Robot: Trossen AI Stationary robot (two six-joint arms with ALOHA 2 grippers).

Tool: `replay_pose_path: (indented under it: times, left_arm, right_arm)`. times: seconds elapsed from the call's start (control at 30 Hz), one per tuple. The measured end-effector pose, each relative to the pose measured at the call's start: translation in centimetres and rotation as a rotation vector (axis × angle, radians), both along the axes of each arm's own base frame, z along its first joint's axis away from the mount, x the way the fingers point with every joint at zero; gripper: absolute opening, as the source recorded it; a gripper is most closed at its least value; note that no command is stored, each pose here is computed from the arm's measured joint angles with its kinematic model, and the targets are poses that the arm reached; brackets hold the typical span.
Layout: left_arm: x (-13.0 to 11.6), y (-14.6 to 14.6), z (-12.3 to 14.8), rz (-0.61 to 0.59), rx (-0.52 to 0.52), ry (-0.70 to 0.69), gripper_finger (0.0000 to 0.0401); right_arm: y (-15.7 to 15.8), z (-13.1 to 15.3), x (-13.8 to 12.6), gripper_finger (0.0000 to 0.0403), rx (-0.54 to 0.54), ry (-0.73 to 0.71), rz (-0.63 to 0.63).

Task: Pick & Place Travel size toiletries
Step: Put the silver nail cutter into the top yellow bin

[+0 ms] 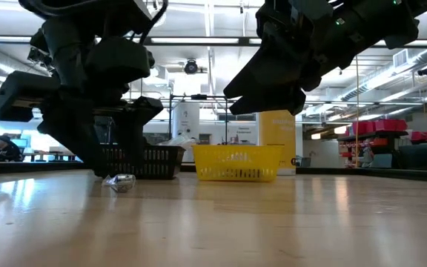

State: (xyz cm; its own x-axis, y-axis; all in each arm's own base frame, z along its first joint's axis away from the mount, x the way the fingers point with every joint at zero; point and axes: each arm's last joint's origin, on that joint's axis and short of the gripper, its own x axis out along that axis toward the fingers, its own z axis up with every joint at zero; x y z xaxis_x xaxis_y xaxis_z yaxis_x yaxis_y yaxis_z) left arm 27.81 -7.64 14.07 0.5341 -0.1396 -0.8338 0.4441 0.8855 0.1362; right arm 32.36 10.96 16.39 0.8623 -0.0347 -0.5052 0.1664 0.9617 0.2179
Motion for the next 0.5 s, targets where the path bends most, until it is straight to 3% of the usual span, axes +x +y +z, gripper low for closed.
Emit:
replay_pose_path:
  times: [0.5]
  left_arm:
    - [0.6,-0.2,-1.7,-0.043,0.027,0.036,0.0242]
  right_arm:
    - [-0.1,-0.2,-0.1,0.0193,-0.008,0.022,0.0]
